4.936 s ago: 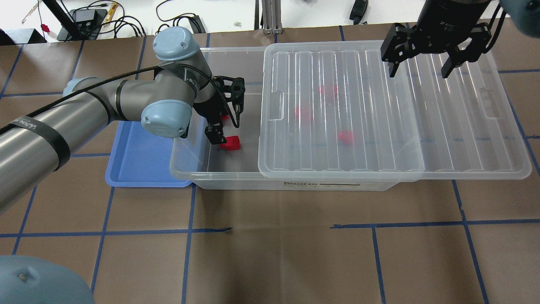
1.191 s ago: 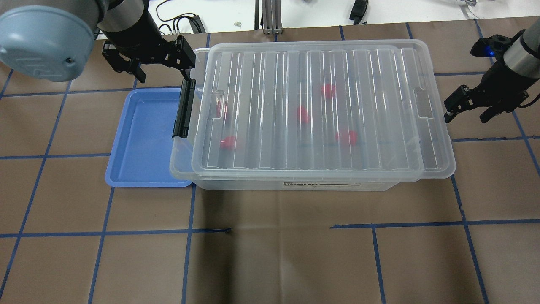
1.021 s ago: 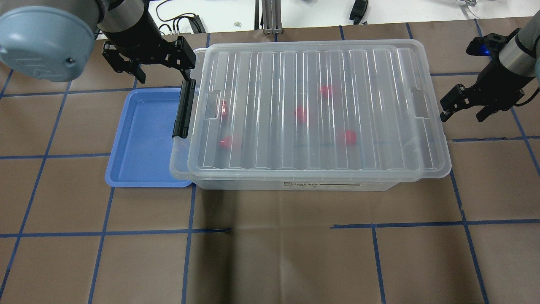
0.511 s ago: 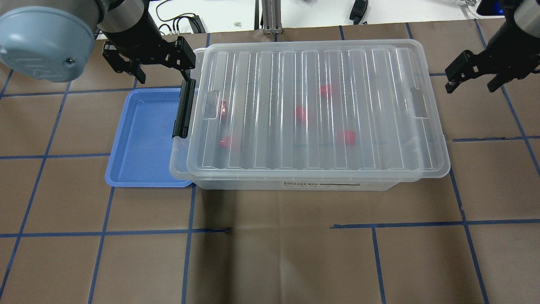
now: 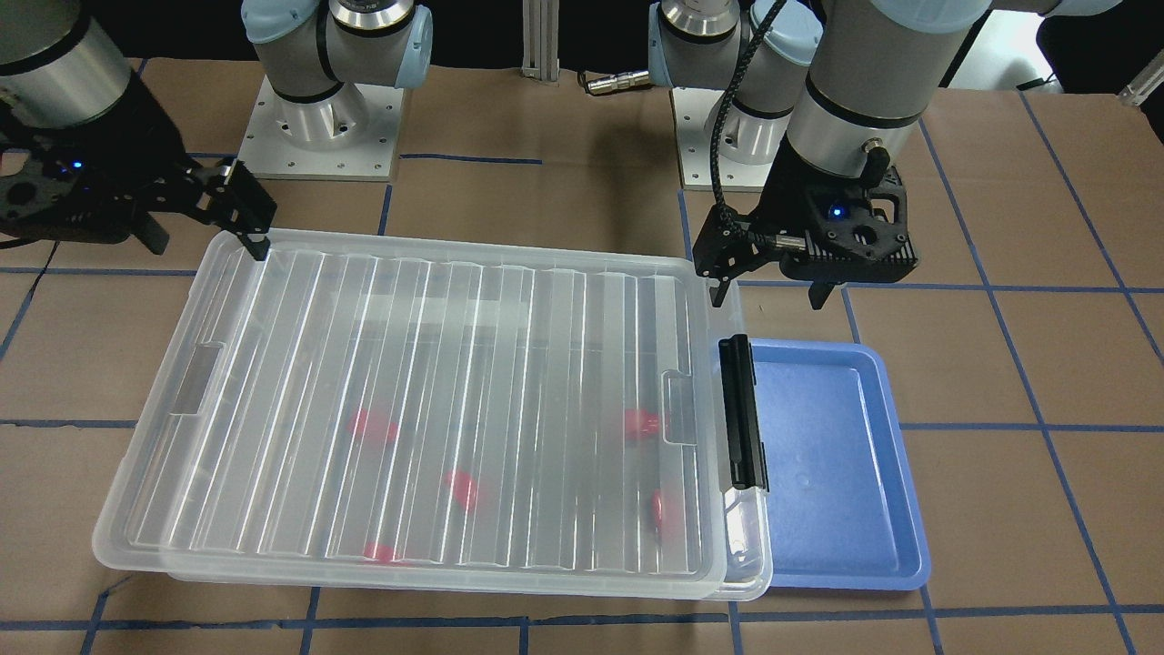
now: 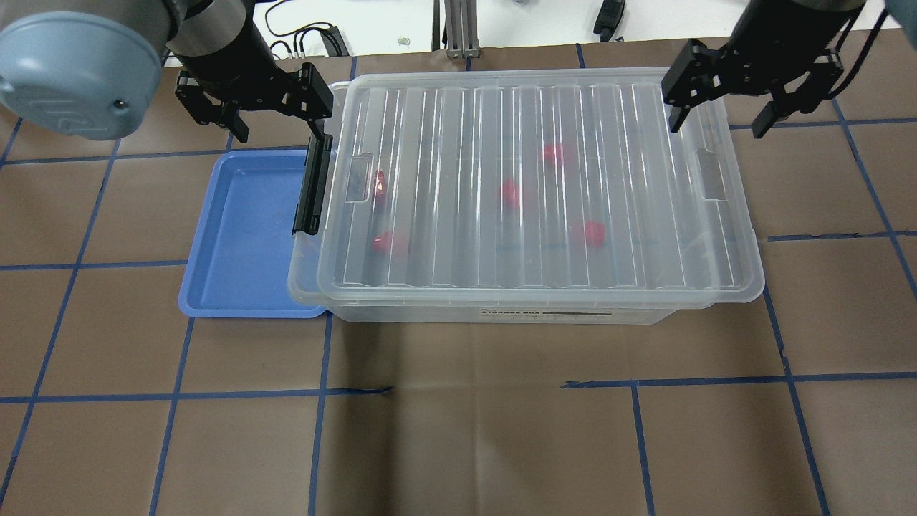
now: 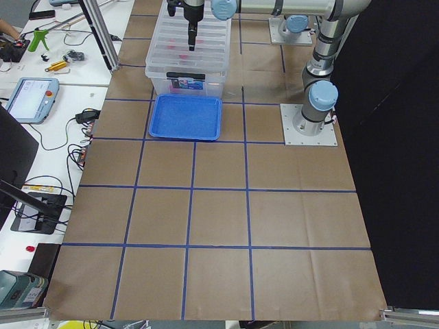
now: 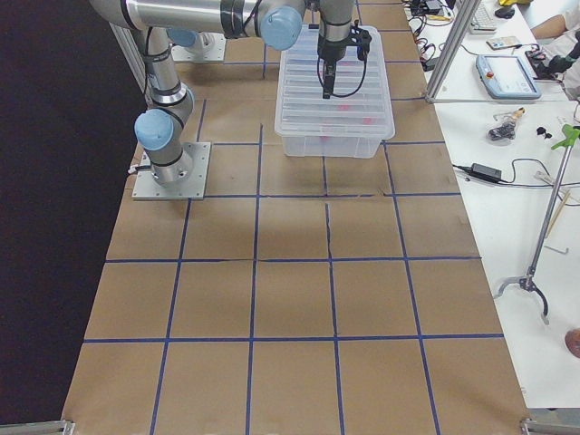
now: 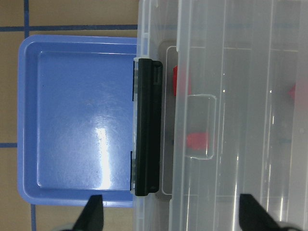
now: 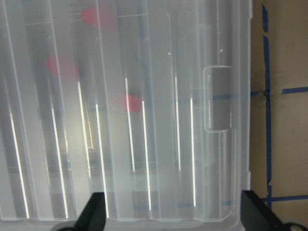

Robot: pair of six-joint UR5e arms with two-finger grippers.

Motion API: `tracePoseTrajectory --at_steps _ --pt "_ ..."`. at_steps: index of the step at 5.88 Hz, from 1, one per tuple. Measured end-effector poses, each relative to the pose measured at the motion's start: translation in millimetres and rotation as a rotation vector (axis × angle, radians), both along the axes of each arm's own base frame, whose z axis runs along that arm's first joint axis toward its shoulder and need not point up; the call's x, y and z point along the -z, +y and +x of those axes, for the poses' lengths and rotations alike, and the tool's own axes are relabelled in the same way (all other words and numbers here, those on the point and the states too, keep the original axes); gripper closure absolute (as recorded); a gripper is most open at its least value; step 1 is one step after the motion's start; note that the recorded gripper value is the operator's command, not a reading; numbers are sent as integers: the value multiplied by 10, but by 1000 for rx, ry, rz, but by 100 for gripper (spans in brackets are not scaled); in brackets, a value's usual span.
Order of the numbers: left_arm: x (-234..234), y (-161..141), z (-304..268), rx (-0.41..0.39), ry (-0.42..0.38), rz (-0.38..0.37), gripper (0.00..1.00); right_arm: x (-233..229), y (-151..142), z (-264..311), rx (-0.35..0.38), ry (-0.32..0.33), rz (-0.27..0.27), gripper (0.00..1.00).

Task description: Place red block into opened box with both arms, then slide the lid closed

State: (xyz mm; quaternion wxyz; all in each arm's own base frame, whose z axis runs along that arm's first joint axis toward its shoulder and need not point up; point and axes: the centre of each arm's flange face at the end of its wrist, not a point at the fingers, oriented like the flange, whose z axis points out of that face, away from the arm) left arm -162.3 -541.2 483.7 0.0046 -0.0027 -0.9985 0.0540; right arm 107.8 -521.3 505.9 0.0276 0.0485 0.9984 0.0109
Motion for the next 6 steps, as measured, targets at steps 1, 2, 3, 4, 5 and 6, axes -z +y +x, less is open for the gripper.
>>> tracePoseTrajectory --at_steps 1,2,3,4,5,6 --pt "-1 -1 0 0 0 -1 2 -8 64 160 -7 14 10 0" --pt "-1 -1 -1 0 1 -1 2 -16 102 178 -12 46 15 0" --pt "-1 -1 -1 0 1 -1 2 -23 118 169 -14 72 17 0" --pt "-1 -1 -1 0 1 -1 2 -27 121 168 -14 79 16 0" --pt "-1 0 -3 0 1 -1 2 -37 124 169 -13 81 13 0" --pt "-1 1 -7 0 1 -1 2 -42 127 169 -13 81 11 0"
